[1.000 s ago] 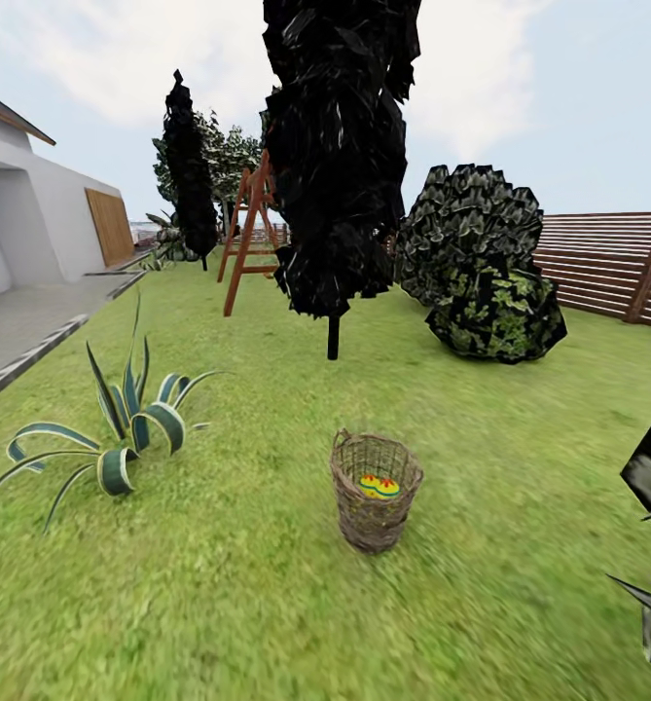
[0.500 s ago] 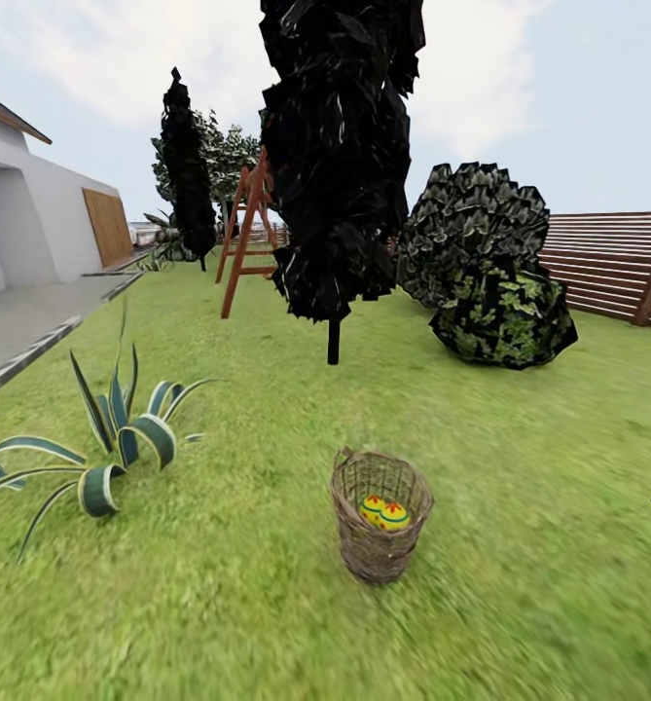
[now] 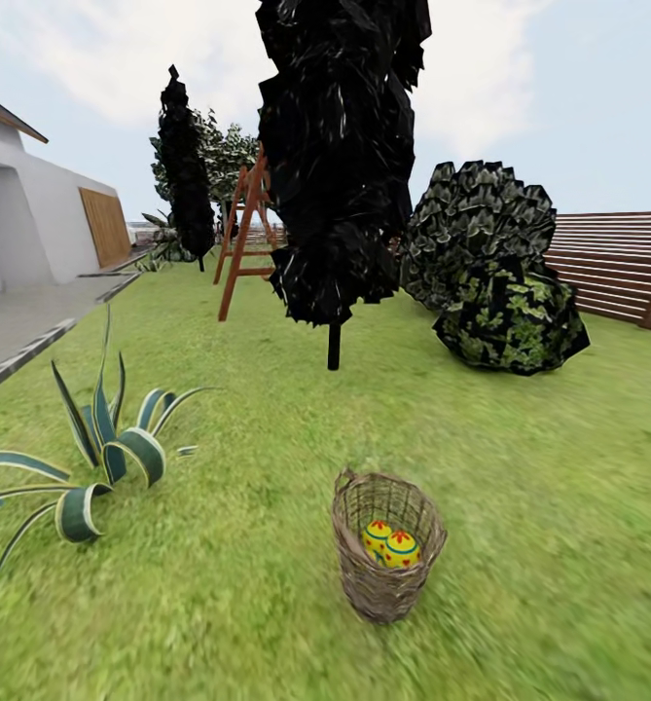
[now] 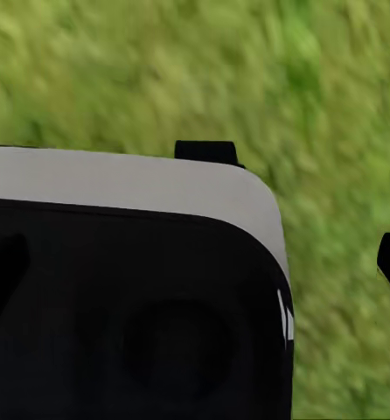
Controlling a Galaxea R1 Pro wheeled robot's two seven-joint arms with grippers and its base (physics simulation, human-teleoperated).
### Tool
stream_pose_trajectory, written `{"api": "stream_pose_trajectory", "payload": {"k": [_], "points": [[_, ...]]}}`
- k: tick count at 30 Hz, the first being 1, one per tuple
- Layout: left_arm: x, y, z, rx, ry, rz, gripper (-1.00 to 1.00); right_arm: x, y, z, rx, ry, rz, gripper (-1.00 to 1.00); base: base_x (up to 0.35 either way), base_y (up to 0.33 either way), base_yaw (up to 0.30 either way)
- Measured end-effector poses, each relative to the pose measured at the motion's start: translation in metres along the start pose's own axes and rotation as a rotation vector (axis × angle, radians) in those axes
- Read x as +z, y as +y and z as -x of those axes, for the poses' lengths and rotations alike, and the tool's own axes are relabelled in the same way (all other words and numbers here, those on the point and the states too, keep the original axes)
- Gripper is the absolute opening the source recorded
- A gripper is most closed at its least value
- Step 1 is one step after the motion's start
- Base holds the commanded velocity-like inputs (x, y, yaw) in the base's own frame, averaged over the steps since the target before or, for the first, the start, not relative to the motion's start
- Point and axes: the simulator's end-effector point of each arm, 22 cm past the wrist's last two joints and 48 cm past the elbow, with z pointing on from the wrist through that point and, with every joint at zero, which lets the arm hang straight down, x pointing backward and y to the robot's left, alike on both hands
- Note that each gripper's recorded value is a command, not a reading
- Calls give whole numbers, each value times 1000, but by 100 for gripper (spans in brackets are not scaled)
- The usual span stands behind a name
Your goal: Take the three Easter eggs out of the wicker basket on the lawn in the garden, then place them on the lawn next to a single tree (choose any tree) so that all three eggs are next to the same tree and none are left in the basket.
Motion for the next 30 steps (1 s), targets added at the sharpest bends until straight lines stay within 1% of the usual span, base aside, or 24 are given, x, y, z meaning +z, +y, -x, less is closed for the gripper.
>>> {"api": "stream_pose_trajectory", "payload": {"k": [6,10,24,25,26,30], "points": [[0,0,0,0,0,0,100,0,0,1,1,-1,0,100,321,0,0],[0,0,0,0,-1,0,100,0,1,0,3,-1,0,100,192,0,0],[0,2,1,-3,-1,5,100,0,1,3,7,-5,-4,100,23,0,0],[0,1,1,-3,-1,3,100,1,1,4,8,-8,-3,100,0,0,0],[0,0,0,-5,0,1,100,2,2,19,15,-39,-4,100,0,0,0],[0,-1,3,-7,-7,1,100,2,0,40,23,-84,-8,100,0,0,0]]}}
